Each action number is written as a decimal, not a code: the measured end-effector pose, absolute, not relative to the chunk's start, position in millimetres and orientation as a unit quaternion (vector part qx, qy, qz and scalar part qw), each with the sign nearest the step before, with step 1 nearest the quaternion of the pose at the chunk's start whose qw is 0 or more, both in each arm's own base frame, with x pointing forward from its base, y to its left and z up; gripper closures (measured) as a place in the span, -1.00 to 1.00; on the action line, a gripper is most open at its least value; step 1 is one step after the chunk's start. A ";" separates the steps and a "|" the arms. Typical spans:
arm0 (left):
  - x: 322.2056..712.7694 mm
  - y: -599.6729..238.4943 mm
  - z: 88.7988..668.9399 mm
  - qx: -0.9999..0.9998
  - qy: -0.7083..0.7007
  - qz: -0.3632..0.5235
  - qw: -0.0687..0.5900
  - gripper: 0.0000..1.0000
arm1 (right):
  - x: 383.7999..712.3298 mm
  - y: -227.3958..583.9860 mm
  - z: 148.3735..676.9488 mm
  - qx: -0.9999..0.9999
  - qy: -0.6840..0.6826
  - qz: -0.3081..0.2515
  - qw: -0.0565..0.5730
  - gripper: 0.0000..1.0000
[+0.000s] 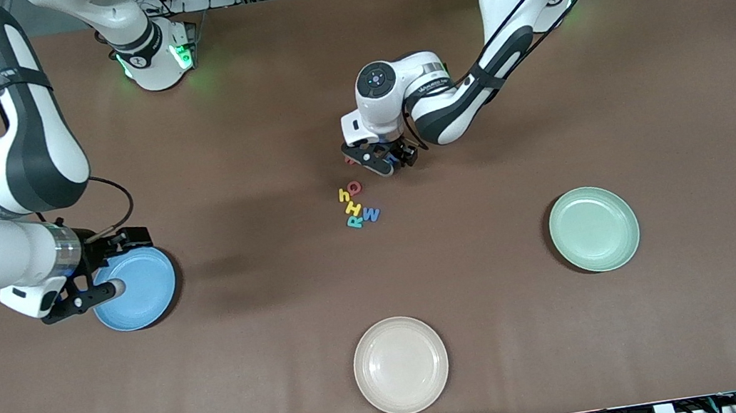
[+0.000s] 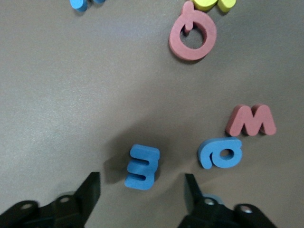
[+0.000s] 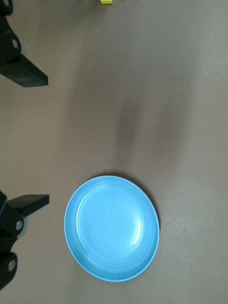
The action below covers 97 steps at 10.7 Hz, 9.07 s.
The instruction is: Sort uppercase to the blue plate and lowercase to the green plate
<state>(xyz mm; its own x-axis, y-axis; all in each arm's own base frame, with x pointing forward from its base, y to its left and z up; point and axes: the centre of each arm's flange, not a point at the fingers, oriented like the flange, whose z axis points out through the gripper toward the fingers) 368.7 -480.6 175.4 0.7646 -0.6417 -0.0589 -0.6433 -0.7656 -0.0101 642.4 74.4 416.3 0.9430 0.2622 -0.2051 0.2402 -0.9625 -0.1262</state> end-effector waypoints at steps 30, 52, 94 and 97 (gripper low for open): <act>595.8 -198.1 221.7 -0.980 0.180 -0.024 0.080 0.45 | 569.2 450.0 254.6 -0.934 -0.354 -0.010 0.041 -1.00; 649.0 -112.4 375.3 -0.990 0.131 0.018 0.040 -1.00 | 525.4 524.9 177.6 -0.852 -0.523 -0.020 -0.011 -0.22; 444.6 -423.9 430.1 -0.936 0.345 0.002 -0.065 -1.00 | 634.2 -37.3 264.1 -0.984 -0.177 0.033 -0.016 -1.00; 416.2 -470.0 387.2 -0.909 0.413 -0.004 -0.056 -1.00 | 639.0 -43.2 247.3 -0.985 -0.173 0.016 -0.021 -1.00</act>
<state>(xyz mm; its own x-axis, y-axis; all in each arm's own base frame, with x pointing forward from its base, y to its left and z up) 416.2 -470.0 387.2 0.6592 -0.7501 0.0534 -0.7510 -0.6531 0.0975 639.0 -43.2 247.3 0.9394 0.3405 -0.0392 0.3418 -0.9391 0.0358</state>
